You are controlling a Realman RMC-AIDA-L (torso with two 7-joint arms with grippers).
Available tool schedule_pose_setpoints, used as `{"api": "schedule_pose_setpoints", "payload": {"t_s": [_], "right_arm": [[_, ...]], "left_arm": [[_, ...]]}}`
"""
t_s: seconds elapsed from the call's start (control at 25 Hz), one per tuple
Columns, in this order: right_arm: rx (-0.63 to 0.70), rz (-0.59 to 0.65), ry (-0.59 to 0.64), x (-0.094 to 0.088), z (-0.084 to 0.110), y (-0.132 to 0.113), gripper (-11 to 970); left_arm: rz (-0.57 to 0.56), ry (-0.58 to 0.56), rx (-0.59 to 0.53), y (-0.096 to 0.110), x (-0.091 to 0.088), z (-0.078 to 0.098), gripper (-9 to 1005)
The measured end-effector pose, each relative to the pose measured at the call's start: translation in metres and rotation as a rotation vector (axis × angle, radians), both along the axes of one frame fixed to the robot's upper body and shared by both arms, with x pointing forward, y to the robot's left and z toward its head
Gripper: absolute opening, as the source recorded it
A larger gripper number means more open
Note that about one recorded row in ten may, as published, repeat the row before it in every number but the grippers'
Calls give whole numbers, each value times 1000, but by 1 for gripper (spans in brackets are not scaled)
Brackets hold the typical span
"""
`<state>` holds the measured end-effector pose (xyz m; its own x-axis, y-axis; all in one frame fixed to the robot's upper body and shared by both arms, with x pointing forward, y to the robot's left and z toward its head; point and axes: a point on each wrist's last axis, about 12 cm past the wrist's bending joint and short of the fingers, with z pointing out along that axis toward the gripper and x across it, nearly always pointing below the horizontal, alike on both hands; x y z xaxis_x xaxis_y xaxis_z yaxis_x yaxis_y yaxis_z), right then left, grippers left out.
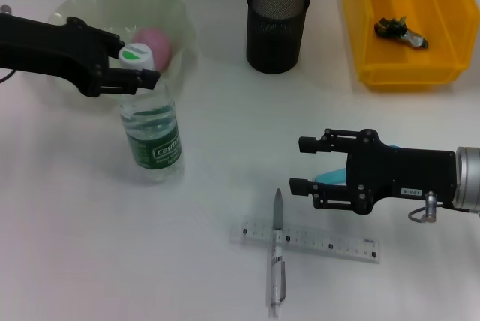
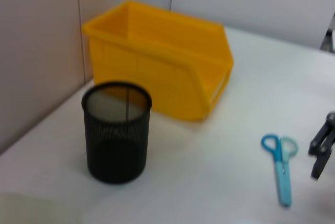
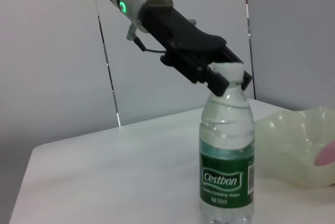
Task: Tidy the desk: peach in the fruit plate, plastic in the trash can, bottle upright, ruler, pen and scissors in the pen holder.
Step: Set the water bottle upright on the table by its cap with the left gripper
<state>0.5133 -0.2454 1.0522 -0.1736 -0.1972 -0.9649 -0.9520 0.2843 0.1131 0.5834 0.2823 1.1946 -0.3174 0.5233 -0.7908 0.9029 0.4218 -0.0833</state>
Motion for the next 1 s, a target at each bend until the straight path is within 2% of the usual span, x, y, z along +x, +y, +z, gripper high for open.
{"api": "schedule_pose_setpoints", "payload": {"t_s": [0.24, 0.48, 0.56, 1.0], "right_arm": [[1, 7, 8, -1, -1, 2, 682], [-10, -3, 10, 0, -2, 1, 681], [-19, -12, 10, 1, -3, 1, 681], [-48, -26, 11, 3, -6, -1, 682]], "left_arm": [[6, -42, -98, 19, -14, 2, 483], [7, -63, -128, 24, -19, 2, 488], [16, -113, -181, 32, -27, -2, 490], [48, -149, -181, 37, -30, -11, 499]]}}
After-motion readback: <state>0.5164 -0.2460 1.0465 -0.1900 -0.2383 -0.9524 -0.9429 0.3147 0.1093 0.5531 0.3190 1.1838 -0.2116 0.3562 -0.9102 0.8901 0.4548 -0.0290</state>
